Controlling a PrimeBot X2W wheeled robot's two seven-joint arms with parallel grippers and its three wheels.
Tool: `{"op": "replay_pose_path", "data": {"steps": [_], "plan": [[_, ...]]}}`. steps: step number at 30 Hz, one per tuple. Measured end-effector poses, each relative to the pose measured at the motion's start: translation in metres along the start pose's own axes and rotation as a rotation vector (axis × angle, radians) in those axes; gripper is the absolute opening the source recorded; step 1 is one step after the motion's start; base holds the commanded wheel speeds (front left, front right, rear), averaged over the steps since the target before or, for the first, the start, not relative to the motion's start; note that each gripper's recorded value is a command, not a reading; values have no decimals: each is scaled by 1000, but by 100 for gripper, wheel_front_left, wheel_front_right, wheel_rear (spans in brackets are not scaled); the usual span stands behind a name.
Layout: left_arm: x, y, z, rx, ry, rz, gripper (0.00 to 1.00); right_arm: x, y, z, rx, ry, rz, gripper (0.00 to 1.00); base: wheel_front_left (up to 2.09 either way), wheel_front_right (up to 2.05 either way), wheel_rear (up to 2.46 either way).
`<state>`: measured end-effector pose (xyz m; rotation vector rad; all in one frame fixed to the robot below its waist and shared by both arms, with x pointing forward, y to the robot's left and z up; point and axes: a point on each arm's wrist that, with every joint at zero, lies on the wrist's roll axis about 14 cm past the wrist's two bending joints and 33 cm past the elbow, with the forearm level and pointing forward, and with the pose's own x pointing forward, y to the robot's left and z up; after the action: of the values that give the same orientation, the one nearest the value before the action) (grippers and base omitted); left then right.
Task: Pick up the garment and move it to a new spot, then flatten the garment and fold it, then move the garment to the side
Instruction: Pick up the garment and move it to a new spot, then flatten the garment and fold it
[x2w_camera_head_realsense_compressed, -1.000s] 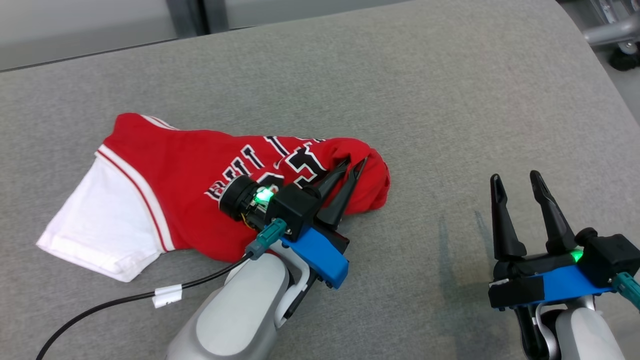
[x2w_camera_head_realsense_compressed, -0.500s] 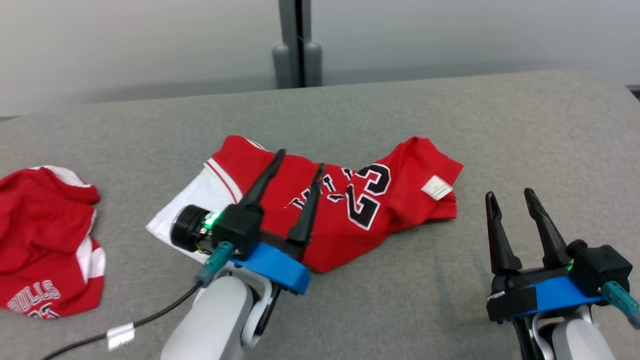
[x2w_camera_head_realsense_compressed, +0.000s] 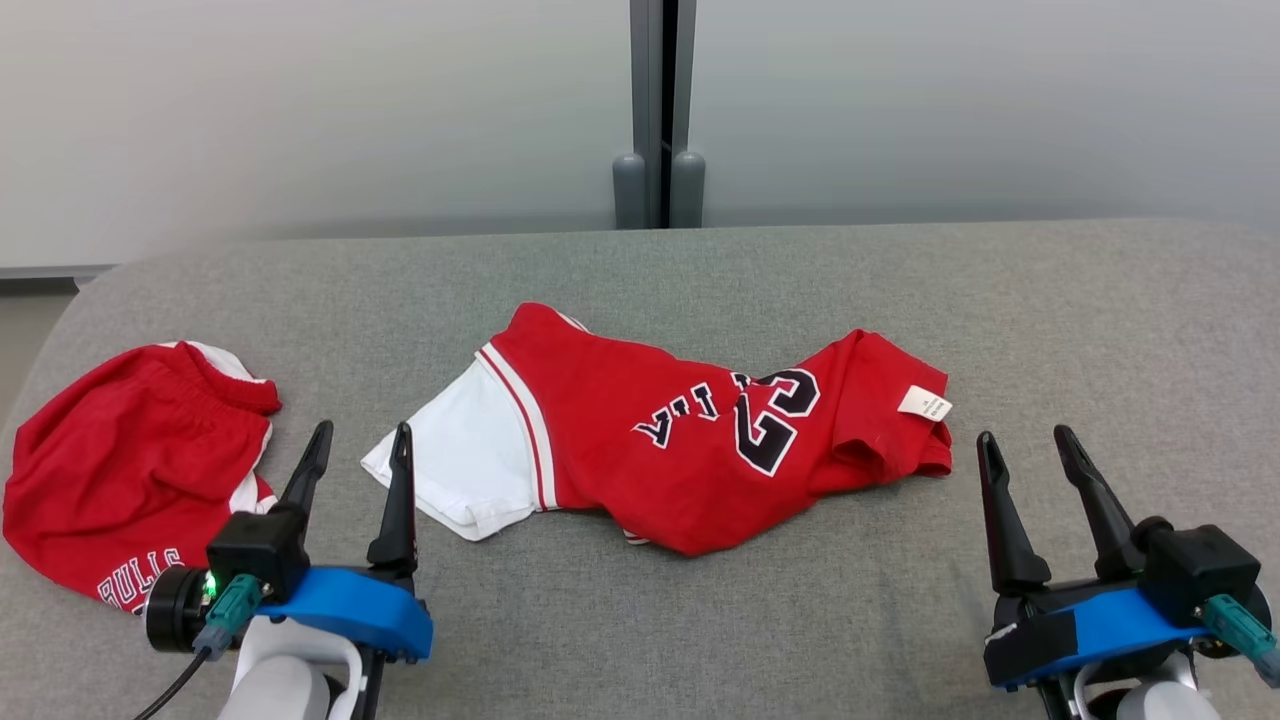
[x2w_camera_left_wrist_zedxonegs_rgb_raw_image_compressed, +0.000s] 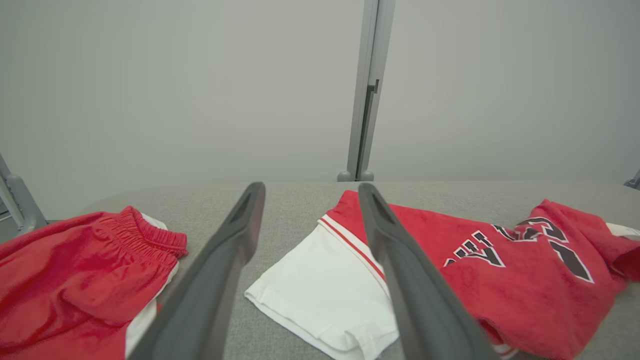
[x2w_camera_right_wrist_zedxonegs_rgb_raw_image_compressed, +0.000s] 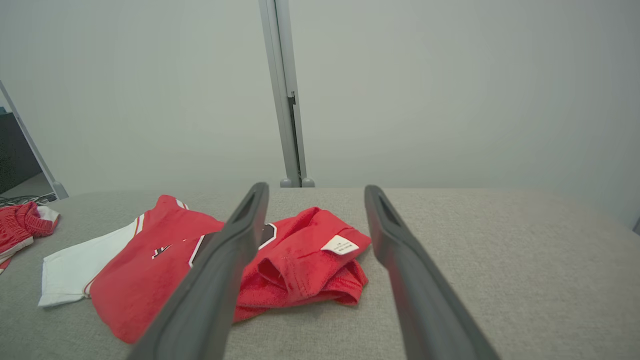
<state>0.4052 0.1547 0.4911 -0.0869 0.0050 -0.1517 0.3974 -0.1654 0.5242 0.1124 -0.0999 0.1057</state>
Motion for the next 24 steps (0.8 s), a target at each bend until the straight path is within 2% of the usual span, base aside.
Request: {"op": "replay_pose_path", "data": {"steps": [11, 24], "plan": [[-24, -1, -16, 7, 50, -14, 100, -31, -10, -5, 6, 43, -39, 100, 0, 0, 0], [-30, 5, -26, 12, 80, 15, 100, -33, -10, -5, 7, 50, -39, 100, 0, 0, 0]]}}
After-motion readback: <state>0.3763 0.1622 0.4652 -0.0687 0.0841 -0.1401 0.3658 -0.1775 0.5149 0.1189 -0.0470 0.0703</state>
